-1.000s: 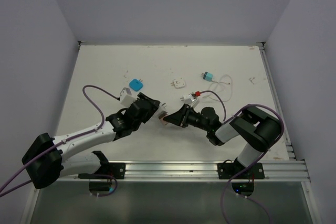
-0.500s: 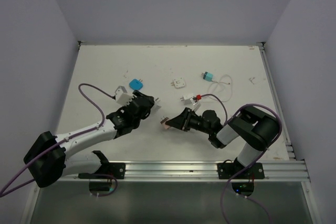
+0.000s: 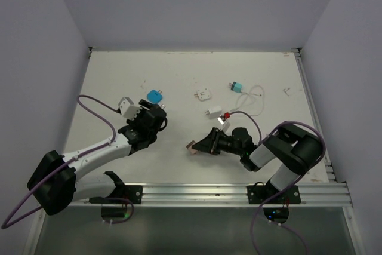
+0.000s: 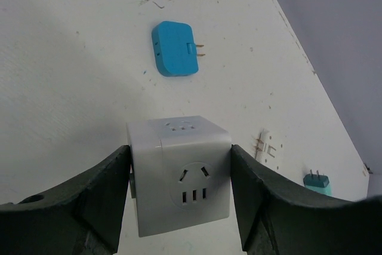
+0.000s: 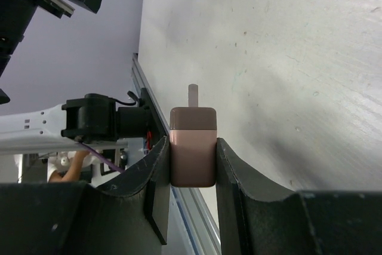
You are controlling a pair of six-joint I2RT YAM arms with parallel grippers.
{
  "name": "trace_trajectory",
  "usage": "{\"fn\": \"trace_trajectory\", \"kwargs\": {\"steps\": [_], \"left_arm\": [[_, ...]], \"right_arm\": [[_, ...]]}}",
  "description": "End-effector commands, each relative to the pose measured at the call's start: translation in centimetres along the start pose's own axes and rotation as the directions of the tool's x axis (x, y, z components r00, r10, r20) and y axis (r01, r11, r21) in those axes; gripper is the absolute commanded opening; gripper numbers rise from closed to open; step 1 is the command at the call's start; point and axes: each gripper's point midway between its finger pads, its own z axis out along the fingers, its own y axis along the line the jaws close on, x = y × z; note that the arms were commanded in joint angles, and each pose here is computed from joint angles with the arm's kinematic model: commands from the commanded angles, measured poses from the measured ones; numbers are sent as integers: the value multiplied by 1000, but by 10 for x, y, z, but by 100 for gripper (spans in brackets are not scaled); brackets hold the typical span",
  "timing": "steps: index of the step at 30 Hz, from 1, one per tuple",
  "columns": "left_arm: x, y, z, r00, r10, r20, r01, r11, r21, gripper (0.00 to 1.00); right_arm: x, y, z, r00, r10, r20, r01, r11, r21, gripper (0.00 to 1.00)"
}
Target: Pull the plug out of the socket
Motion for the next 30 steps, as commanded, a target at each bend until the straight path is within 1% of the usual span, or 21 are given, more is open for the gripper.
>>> {"fn": "trace_trajectory", "kwargs": {"steps": [1,4,5,6,7,8,9,10,12,13,15,16,17,18,19,21,23,24,26,27,30], "left_arm": [[-13,-9,-2,999,38,34,-38,999,2,0],[-6,-8,-7,994,109,-25,-109,994,18,0],[-4,-8,-8,991,131,-39,-130,991,25,0],[0,-6,-11,982,178,-65,-176,984,35,0],[1,-4,-12,978,194,-79,-192,981,37,0],[2,-3,-13,973,214,-90,-211,977,42,0],[5,-3,-17,961,255,-110,-250,966,60,0],[5,-2,-18,954,274,-119,-267,961,66,0],[7,1,-20,934,331,-137,-323,943,78,0],[7,1,-21,926,349,-142,-340,937,83,0],[12,2,-22,901,401,-165,-388,916,104,0],[15,3,-22,890,420,-178,-406,907,113,0],[18,6,-20,879,438,-191,-423,899,114,0],[26,8,-20,856,467,-221,-448,884,132,0],[29,9,-20,847,477,-234,-457,879,138,0],[37,12,-19,823,504,-262,-479,864,157,0],[41,12,-17,810,516,-279,-487,857,169,0],[46,13,-17,794,530,-297,-497,848,184,0],[49,12,-15,784,536,-312,-500,844,194,0],[54,14,-14,768,549,-331,-510,836,202,0],[59,16,-11,754,554,-353,-516,832,204,0]], "right_arm": [[-17,8,-5,999,-42,32,42,999,-9,0],[-31,2,-10,996,-73,46,70,996,55,0],[-40,3,-9,991,-120,53,116,991,72,0],[-39,-2,-15,991,-126,35,121,985,126,0],[-53,0,-14,980,-193,55,182,971,157,0],[-59,-2,-18,974,-219,61,203,960,194,0],[-54,-19,-26,979,-203,22,189,940,283,0],[-75,-13,-32,959,-274,74,236,915,328,0],[-80,-30,-47,960,-271,66,218,878,425,0],[-96,-33,-58,955,-277,111,199,868,456,0],[-102,-46,-72,961,-245,130,151,856,495,0],[-113,-53,-81,959,-228,166,113,850,514,0],[-115,-57,-85,961,-217,173,97,847,522,0],[-115,-58,-88,965,-200,171,86,854,514,0],[-119,-62,-92,964,-187,186,66,853,517,0],[-118,-67,-92,969,-168,179,55,858,511,0],[-119,-72,-92,972,-150,179,40,861,507,0],[-119,-74,-90,975,-133,175,31,871,491,0],[-121,-73,-85,976,-120,183,24,889,456,0],[-118,-78,-83,980,-101,169,13,892,453,0],[-113,-85,-78,986,-74,147,0,894,448,1]]}}
